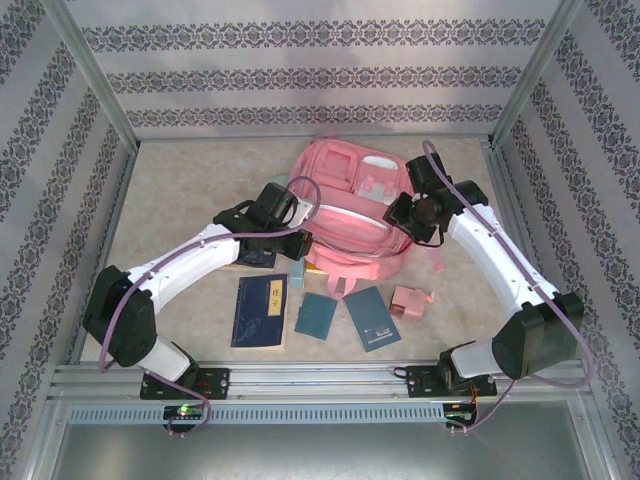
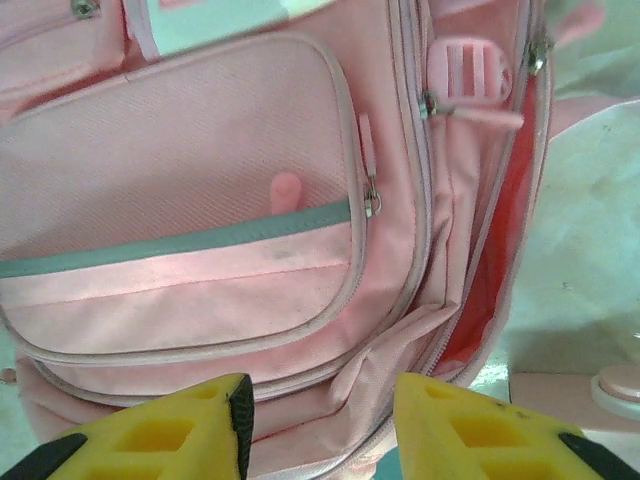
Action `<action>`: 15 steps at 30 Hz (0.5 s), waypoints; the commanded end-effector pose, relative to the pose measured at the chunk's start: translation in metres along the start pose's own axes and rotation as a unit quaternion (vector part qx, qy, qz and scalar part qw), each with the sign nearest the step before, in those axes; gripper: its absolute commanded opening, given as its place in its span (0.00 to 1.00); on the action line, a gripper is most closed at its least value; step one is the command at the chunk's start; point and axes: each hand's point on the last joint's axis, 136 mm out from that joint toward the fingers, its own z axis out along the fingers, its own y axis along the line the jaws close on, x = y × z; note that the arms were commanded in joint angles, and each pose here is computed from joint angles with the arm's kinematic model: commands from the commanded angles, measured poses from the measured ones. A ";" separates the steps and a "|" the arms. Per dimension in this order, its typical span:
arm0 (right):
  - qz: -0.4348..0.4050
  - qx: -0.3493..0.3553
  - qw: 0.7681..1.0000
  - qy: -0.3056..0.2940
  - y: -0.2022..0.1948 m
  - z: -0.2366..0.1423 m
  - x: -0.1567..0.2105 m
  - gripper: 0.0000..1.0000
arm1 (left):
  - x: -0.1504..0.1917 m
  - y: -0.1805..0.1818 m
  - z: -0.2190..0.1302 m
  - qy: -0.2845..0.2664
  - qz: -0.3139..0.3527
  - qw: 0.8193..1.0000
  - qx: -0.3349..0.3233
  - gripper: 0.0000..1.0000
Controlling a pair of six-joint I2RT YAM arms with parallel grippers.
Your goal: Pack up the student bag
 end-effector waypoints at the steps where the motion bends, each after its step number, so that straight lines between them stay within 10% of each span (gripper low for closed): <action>1: 0.006 -0.001 1.000 -0.021 0.002 -0.026 -0.006 0.43 | -0.037 -0.026 -0.009 -0.044 -0.002 0.998 0.040 0.00; 15: 0.201 -0.103 0.970 0.088 0.043 -0.036 0.041 0.39 | -0.054 -0.085 -0.001 -0.044 0.043 0.994 0.091 0.00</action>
